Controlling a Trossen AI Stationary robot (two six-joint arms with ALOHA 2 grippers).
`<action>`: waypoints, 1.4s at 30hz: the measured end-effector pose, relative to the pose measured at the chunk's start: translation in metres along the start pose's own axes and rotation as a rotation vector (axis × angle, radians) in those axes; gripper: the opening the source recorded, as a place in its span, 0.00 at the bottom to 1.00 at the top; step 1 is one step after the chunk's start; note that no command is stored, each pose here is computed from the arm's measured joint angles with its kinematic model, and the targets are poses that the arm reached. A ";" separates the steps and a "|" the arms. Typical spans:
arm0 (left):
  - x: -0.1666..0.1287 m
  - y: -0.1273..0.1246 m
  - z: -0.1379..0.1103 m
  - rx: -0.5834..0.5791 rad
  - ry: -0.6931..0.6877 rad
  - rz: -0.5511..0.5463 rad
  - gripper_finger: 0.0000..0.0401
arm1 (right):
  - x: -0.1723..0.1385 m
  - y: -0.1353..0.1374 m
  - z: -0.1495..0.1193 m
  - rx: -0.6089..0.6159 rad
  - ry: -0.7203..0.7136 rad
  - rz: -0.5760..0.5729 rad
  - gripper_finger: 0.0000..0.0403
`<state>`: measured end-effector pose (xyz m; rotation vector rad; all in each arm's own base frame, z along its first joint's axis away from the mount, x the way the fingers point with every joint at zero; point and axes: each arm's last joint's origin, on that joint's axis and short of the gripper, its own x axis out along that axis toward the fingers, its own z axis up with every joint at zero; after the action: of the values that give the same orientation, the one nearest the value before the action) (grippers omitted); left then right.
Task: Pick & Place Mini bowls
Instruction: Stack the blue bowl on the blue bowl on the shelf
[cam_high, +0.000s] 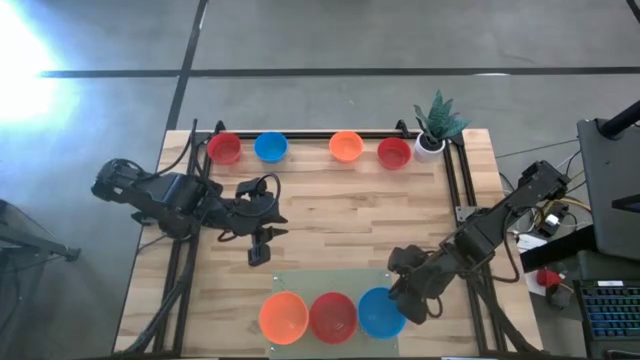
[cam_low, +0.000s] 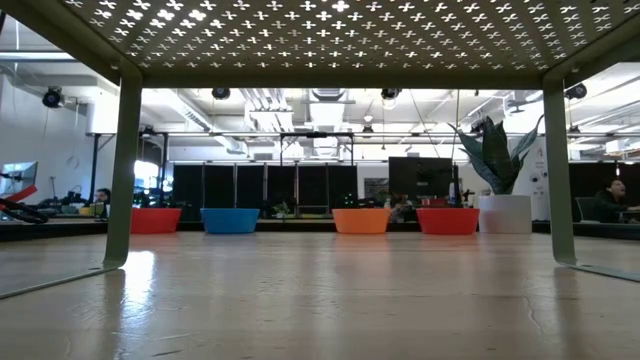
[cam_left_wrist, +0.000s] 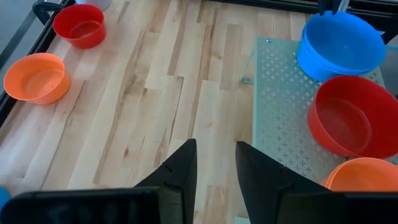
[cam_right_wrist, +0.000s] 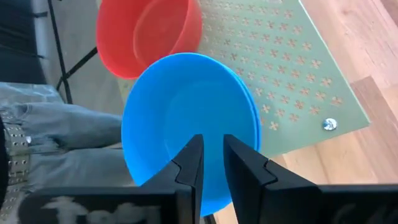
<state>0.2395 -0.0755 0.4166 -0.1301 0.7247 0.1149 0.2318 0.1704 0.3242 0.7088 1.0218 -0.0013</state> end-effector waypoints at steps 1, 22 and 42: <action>0.000 0.000 0.000 0.000 0.000 0.000 0.26 | -0.002 0.002 0.001 -0.003 -0.004 0.007 0.15; 0.003 0.016 0.006 -0.131 -0.066 0.172 0.26 | -0.063 0.022 0.029 -0.254 -0.467 -0.074 0.15; 0.011 0.092 0.009 -0.486 0.000 0.452 0.26 | -0.121 -0.002 0.031 -0.236 -0.814 -0.248 0.15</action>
<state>0.2396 0.0175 0.4089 -0.4286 0.7062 0.7242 0.1896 0.1137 0.4277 0.3034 0.3090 -0.3531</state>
